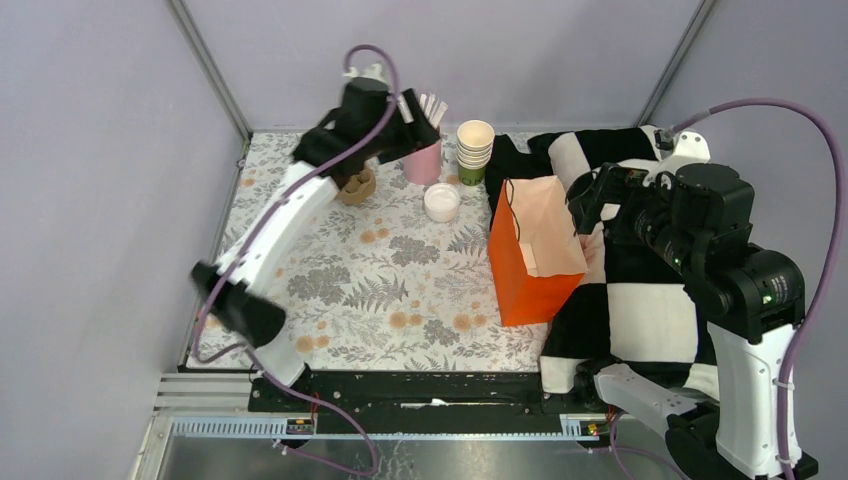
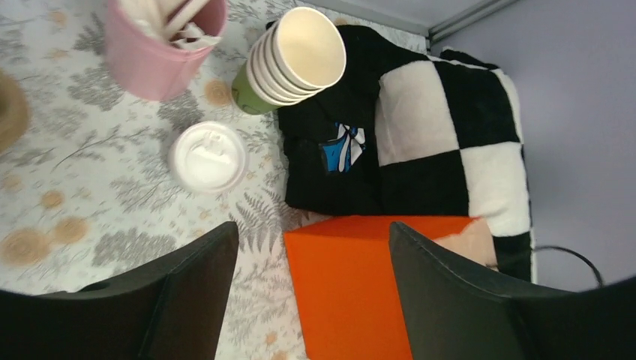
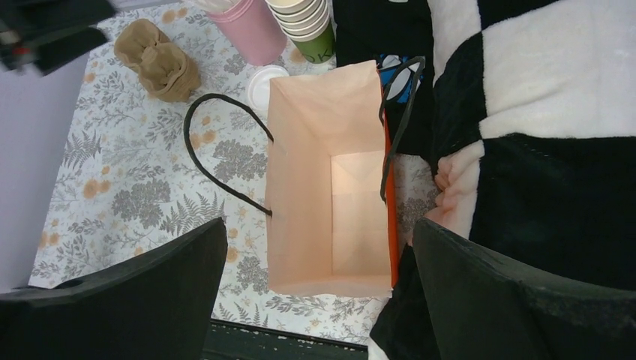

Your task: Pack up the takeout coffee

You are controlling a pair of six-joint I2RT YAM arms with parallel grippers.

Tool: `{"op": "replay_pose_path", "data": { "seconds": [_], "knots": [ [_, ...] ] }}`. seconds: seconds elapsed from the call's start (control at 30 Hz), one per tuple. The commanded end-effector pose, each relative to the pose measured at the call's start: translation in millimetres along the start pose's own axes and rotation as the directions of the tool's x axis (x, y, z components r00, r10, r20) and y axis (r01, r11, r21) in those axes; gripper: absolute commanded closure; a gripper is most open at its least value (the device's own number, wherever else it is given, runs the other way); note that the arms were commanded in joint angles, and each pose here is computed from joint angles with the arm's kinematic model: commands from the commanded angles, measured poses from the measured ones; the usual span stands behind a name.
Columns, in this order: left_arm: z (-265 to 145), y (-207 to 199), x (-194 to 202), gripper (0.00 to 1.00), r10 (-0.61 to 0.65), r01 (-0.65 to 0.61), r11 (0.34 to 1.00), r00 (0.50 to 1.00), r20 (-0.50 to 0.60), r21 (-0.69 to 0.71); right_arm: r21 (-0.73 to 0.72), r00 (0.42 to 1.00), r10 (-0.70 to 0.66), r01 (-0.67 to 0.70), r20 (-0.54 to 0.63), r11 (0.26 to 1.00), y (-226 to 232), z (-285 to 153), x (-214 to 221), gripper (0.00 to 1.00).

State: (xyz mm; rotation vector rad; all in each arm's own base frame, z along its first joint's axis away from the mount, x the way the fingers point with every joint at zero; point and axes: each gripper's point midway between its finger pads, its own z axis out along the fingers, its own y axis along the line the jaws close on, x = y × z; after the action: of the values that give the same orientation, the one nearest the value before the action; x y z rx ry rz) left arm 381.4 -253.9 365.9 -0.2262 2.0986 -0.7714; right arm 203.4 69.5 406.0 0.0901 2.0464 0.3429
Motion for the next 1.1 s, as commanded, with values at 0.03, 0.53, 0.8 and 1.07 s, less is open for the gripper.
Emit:
{"op": "replay_pose_path", "data": {
  "seconds": [0.03,0.53,0.8,1.07],
  "knots": [
    [68.2,-49.5,-19.3,0.25,0.043,-0.052,0.994,0.995,0.09,0.097,-0.006,0.996,-0.058,0.059,0.073,0.998,-1.4,-2.3,-13.7,0.0],
    [200.7,-5.9,-1.8,0.35,0.258,-0.224,0.959,0.944,0.206,-0.174,0.119,0.984,-0.166,0.158,0.068,0.98,-28.5,-4.1,-10.9,0.0],
    [227.5,-0.3,5.6,0.43,0.277,-0.242,0.955,0.935,0.222,-0.173,0.152,0.98,-0.185,0.173,0.068,0.973,-34.1,-0.2,-13.2,0.0],
    [244.5,0.9,5.1,0.53,0.308,-0.271,0.947,0.918,0.25,-0.174,0.181,0.978,-0.198,0.184,0.063,0.966,-39.0,1.7,-14.0,0.0]
  ]
}}
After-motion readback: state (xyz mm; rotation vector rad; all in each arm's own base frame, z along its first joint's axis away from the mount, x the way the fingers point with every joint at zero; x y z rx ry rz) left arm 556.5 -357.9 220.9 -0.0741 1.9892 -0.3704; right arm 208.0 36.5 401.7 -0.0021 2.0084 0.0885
